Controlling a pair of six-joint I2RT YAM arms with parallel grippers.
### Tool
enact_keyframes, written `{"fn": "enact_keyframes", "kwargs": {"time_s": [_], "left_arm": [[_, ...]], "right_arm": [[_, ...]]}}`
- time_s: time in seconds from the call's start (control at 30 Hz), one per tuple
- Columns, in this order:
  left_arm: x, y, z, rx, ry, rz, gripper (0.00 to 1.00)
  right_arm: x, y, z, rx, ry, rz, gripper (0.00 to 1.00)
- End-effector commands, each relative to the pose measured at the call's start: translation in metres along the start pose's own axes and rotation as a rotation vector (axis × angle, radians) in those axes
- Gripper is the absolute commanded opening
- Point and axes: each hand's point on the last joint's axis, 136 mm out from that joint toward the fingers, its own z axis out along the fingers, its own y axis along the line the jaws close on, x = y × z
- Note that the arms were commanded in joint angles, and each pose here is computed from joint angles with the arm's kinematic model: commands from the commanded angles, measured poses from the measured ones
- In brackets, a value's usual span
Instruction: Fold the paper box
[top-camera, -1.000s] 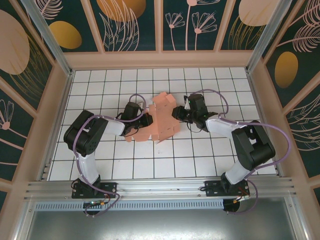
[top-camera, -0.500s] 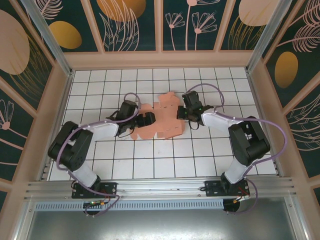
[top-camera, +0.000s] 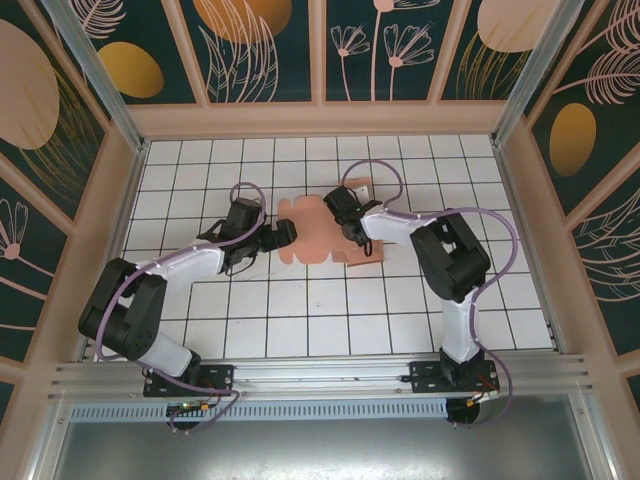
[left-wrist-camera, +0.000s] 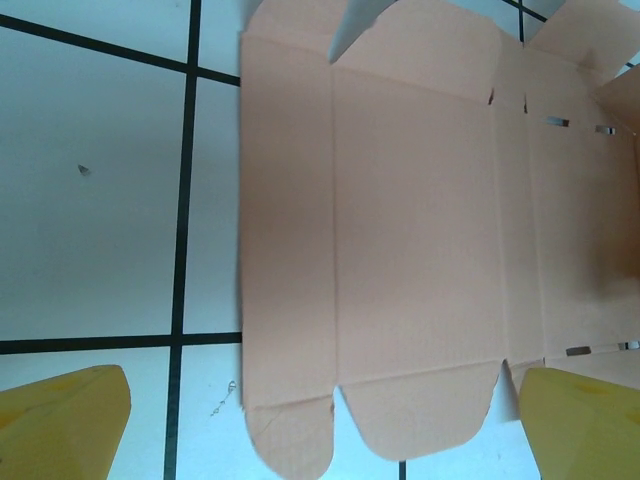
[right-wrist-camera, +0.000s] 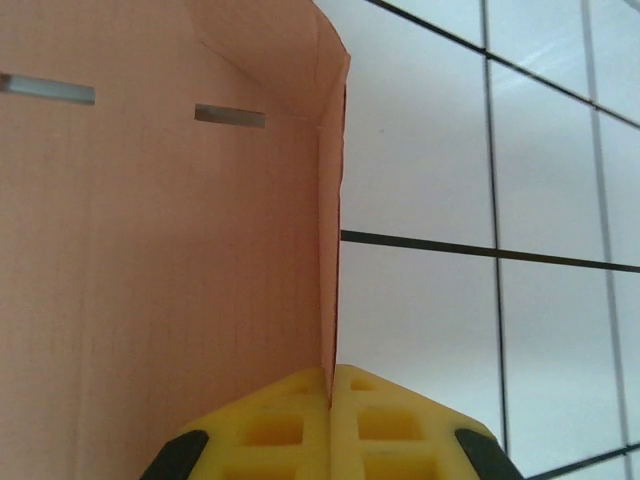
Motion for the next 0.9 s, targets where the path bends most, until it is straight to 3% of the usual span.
{"fn": "enact_keyframes", "kwargs": {"time_s": [0.0,0.1,0.27,0.33,0.5,0.6,0.87], "left_arm": [[0.004,0.009,-0.002,-0.031,0.004,-0.002,0.99],[0.004,0.010,-0.001,-0.032,0.006,0.000,0.99],[0.006,0.010,0.003,-0.020,0.019,-0.001,0.99],[0.008,0.009,0.006,-0.014,0.024,-0.006,0.99],[0.007,0.006,0.008,0.001,0.027,-0.009,0.99],[0.006,0.006,0.007,-0.005,0.024,-0.005,0.99],[-0.008,-0.012,-0.001,0.064,-0.021,0.027,0.99]], "right_arm": [[-0.002,-0.024,-0.003,0.187,-0.013,-0.044,0.00],[0.001,-0.015,0.000,0.130,-0.002,-0.047,0.00],[-0.009,0.009,-0.013,-0.181,-0.037,0.077,0.00],[-0.010,0.003,-0.013,-0.144,-0.052,0.066,0.00],[0.000,-0.008,0.000,0.111,-0.022,-0.100,0.00],[-0.004,-0.006,-0.002,0.100,-0.031,-0.079,0.00],[-0.039,0.007,-0.043,-0.378,-0.228,0.128,0.00]]}}
